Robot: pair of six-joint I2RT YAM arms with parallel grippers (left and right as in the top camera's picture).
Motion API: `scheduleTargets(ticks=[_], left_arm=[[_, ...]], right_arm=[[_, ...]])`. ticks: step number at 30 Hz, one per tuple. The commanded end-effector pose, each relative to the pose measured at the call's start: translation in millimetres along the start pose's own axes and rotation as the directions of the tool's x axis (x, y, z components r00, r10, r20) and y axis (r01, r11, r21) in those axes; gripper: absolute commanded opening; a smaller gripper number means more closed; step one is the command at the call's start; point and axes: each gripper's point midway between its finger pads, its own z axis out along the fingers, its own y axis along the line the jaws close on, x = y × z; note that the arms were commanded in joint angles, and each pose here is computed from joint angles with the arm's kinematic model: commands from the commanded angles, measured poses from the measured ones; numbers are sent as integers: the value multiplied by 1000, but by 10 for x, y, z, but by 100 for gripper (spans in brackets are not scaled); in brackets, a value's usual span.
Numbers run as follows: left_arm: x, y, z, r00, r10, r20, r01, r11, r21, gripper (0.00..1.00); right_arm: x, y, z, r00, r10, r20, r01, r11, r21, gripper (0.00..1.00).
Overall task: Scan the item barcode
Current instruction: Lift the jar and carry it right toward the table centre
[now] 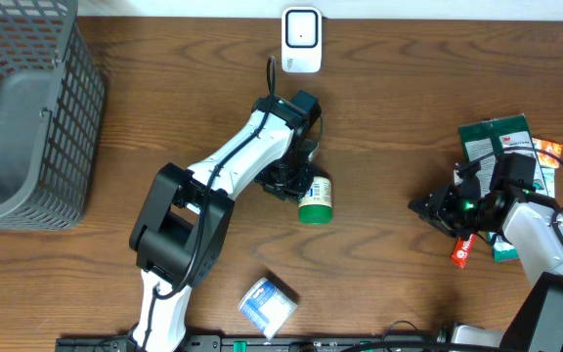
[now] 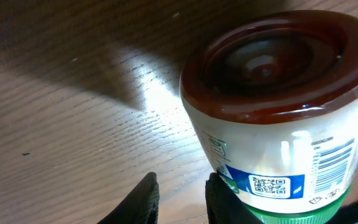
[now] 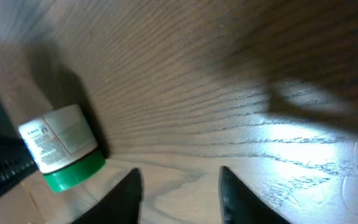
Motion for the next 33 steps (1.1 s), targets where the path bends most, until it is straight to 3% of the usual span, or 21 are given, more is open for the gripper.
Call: scheduleTargets(ticks=[1, 9, 11, 14, 17, 22, 28, 33], left_arm=[[12, 25, 22, 1000, -11, -8, 11, 1000, -12, 30], [-45, 291, -1, 1000, -7, 24, 11, 986, -167, 34], [-51, 322, -7, 1000, -7, 27, 12, 983, -183, 40], [-59, 326, -9, 1000, -6, 31, 12, 982, -186, 41], [-60, 325, -9, 1000, -6, 31, 12, 983, -186, 35], [-60, 324, -9, 1000, -6, 31, 12, 983, -185, 35], [-41, 207, 9, 1000, -8, 19, 10, 993, -117, 15], [-18, 52, 21, 1000, -9, 5, 9, 1000, -27, 15]], right_arm=[[7, 26, 14, 999, -33, -7, 33, 999, -2, 49], [4, 26, 14, 999, -34, -6, 34, 999, -2, 52], [6, 25, 15, 999, -34, -7, 34, 999, -2, 53], [3, 25, 14, 999, -34, -6, 34, 999, -2, 53], [4, 26, 14, 999, -34, -6, 34, 999, -2, 53], [4, 26, 14, 999, -34, -6, 34, 999, -2, 53], [3, 26, 14, 999, -35, -6, 35, 999, -2, 54], [3, 25, 14, 999, -35, -6, 35, 999, -1, 54]])
